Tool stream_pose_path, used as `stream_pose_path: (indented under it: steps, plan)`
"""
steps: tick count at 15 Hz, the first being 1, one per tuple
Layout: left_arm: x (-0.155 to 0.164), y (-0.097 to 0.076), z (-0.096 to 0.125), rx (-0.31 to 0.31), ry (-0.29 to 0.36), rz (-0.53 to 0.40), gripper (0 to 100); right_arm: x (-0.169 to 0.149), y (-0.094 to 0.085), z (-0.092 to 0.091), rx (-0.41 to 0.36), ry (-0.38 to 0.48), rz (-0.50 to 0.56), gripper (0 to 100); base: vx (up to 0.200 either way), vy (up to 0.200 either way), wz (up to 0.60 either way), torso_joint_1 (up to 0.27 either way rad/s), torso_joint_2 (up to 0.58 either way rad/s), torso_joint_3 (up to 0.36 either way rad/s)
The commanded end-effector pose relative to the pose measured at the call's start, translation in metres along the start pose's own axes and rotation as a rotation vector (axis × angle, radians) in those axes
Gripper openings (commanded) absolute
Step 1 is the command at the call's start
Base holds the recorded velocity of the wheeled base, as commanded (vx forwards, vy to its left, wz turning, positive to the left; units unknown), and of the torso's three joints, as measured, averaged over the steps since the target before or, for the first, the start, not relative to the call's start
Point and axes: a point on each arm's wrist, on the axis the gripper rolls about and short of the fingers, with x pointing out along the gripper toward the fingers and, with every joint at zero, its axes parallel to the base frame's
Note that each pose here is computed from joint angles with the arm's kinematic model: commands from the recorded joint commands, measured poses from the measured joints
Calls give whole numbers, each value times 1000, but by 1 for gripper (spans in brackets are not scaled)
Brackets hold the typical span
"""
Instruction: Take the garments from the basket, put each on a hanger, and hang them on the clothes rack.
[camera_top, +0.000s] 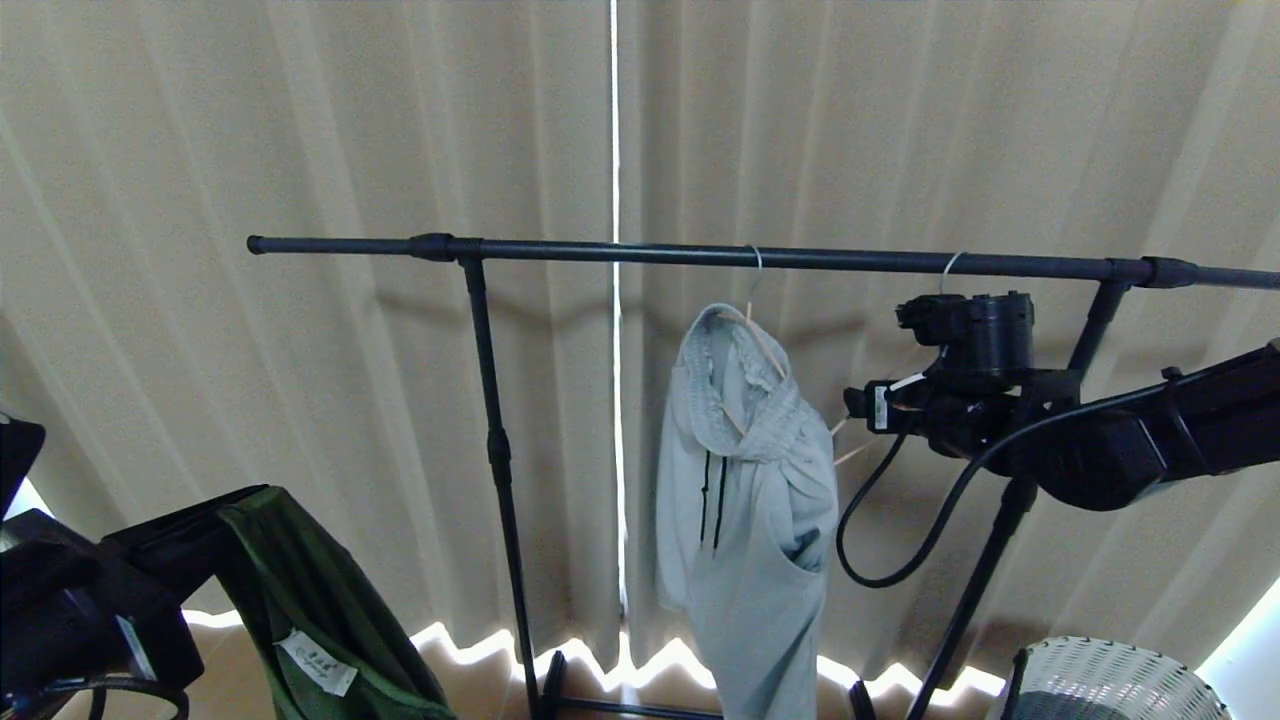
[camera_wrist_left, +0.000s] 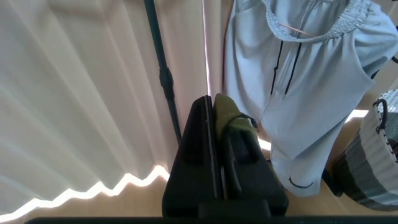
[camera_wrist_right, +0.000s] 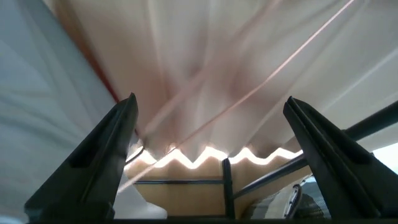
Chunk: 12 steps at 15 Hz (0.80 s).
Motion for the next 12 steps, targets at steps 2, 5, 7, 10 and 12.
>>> stream_pose_path:
  steps: [2,5,7,10,12]
  plan:
    - [1,0,-1,0,4,0,0,-4,-3,-5,-7,16,-4,100,0,0,0,0,0,0]
    - [1,0,-1,0,7,-1,0,-19,-10,-9,-10,23,-4,100,0,0,0,0,0,0]
    - [2,0,-1,0,10,-2,0,-31,-17,-12,-12,29,-4,100,0,0,0,0,0,0]
    - [2,0,-3,0,16,-4,0,-39,-21,-16,-15,39,0,100,0,0,0,0,0,0]
    - [2,0,-3,0,16,-4,0,-40,-23,-16,-15,39,2,100,0,0,0,0,0,0]
